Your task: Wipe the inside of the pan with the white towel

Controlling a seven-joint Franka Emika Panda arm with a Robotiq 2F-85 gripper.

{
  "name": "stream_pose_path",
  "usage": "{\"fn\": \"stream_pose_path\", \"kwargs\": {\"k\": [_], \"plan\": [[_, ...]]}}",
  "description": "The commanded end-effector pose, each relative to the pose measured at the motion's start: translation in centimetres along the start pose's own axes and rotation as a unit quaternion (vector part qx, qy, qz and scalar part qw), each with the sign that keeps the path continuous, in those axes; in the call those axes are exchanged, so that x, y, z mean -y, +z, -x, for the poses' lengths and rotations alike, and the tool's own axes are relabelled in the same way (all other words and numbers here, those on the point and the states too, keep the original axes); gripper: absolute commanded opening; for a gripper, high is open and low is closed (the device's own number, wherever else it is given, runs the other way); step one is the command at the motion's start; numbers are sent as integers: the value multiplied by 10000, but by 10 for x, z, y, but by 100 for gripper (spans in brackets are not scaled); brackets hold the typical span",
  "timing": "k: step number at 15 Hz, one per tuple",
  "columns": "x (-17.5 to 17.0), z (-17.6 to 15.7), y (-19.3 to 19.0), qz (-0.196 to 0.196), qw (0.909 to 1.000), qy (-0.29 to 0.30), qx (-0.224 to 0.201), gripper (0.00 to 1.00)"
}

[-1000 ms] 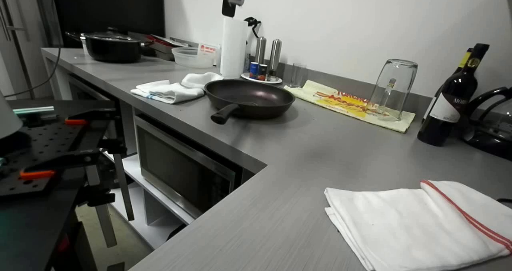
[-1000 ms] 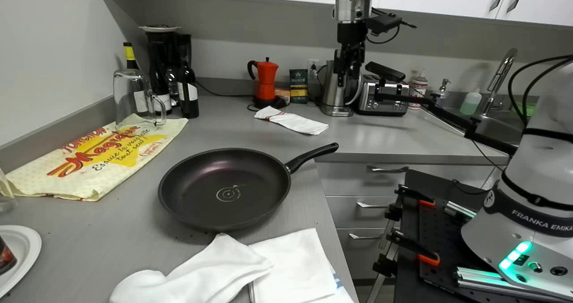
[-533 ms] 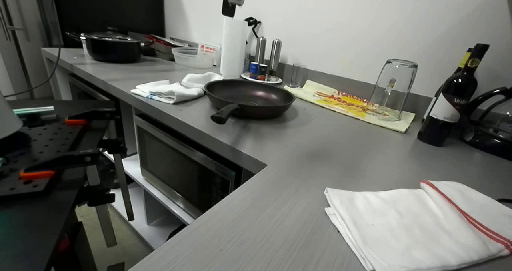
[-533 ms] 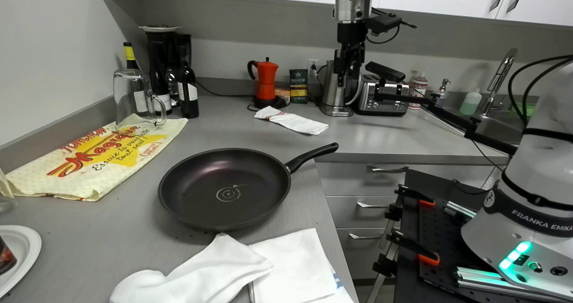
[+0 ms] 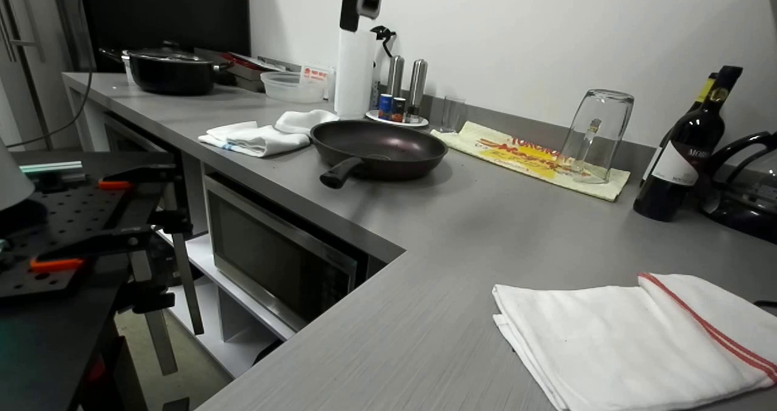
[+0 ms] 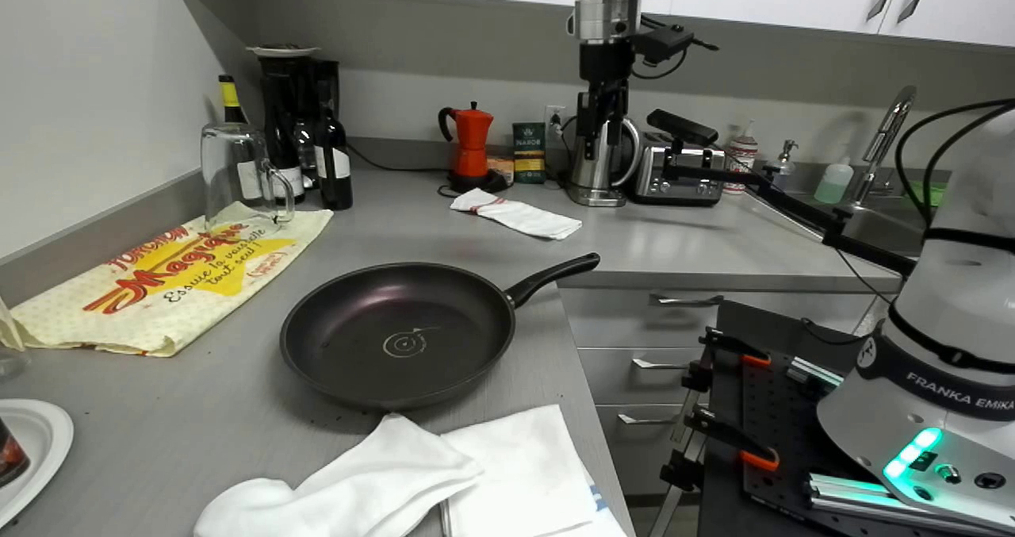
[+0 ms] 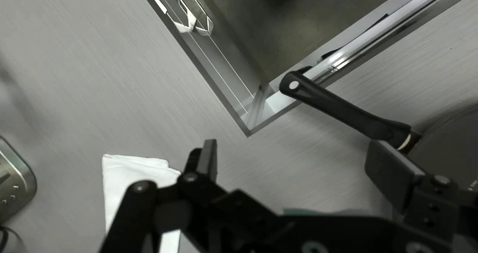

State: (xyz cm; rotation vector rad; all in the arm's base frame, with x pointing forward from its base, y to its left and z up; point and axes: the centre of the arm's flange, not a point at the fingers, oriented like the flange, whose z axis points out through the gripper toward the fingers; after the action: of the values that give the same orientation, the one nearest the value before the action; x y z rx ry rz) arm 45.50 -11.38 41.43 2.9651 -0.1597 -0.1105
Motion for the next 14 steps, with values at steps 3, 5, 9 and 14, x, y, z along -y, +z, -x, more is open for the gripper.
{"fn": "stream_pose_path", "kwargs": {"k": [3, 5, 9, 14], "plan": [[75, -47, -3, 187, 9948, -993, 94, 100], [112, -59, 0, 276, 9902, -1363, 151, 100], [185, -79, 9, 447, 9767, -2078, 291, 100], [266, -87, 22, 776, 9509, -2966, 435, 100]]}}
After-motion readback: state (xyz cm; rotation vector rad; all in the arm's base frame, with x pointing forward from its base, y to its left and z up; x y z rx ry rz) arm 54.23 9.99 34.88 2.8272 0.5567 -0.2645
